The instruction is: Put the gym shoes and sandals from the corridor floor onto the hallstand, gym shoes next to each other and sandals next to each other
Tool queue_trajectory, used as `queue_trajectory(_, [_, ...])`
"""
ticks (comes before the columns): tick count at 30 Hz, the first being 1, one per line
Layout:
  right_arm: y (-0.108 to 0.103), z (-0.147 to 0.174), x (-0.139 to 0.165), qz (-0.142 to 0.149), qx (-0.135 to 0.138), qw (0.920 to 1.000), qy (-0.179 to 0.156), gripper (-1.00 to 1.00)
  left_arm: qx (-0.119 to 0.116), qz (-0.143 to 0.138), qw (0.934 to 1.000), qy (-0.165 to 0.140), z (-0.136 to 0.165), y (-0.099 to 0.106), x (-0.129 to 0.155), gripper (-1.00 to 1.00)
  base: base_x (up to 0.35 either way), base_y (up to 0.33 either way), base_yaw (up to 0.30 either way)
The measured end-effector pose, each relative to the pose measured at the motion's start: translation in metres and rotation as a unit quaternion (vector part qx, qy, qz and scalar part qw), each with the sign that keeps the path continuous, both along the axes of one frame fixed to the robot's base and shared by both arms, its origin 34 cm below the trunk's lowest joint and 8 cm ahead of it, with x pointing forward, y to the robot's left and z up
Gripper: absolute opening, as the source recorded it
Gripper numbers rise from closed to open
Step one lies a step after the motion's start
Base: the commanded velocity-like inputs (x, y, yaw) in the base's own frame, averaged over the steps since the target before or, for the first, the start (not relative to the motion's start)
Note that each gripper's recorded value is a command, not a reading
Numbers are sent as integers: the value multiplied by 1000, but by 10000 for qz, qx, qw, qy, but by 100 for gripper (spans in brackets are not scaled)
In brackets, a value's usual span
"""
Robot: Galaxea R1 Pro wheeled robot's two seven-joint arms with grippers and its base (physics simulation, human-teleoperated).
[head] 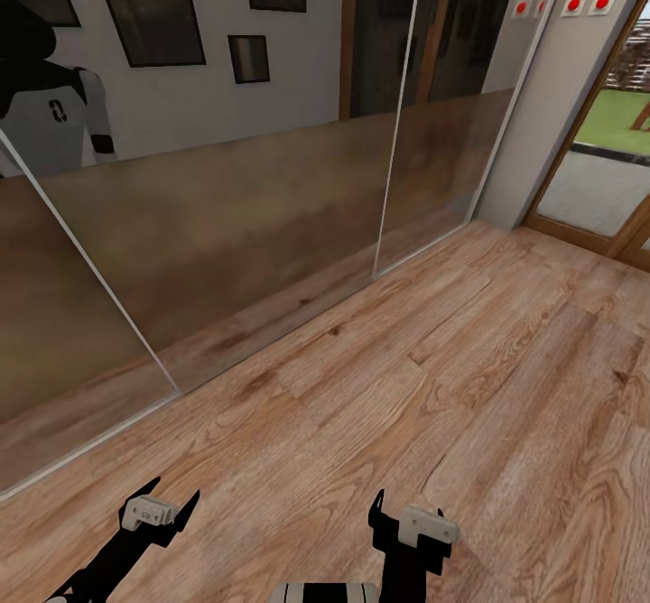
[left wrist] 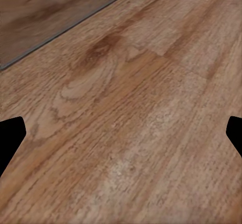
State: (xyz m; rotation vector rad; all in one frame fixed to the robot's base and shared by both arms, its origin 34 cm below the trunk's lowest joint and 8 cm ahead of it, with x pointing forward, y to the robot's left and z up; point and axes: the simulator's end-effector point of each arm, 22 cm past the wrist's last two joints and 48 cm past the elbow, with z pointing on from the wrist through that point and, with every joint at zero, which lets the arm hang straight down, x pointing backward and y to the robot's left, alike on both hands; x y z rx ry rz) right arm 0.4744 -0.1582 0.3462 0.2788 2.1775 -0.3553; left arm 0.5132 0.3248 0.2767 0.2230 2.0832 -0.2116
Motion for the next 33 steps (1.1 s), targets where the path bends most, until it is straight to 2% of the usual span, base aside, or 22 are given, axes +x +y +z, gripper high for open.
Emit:
queue_trajectory(26, [0,0,0,0,0,10000,0,100,0,-3,10000,4,0,0,0,100,31,1,0])
queue_trajectory(33, [0,0,0,0,0,10000,-2,100,2,-5,10000,2,0,0,0,100,141,0,0])
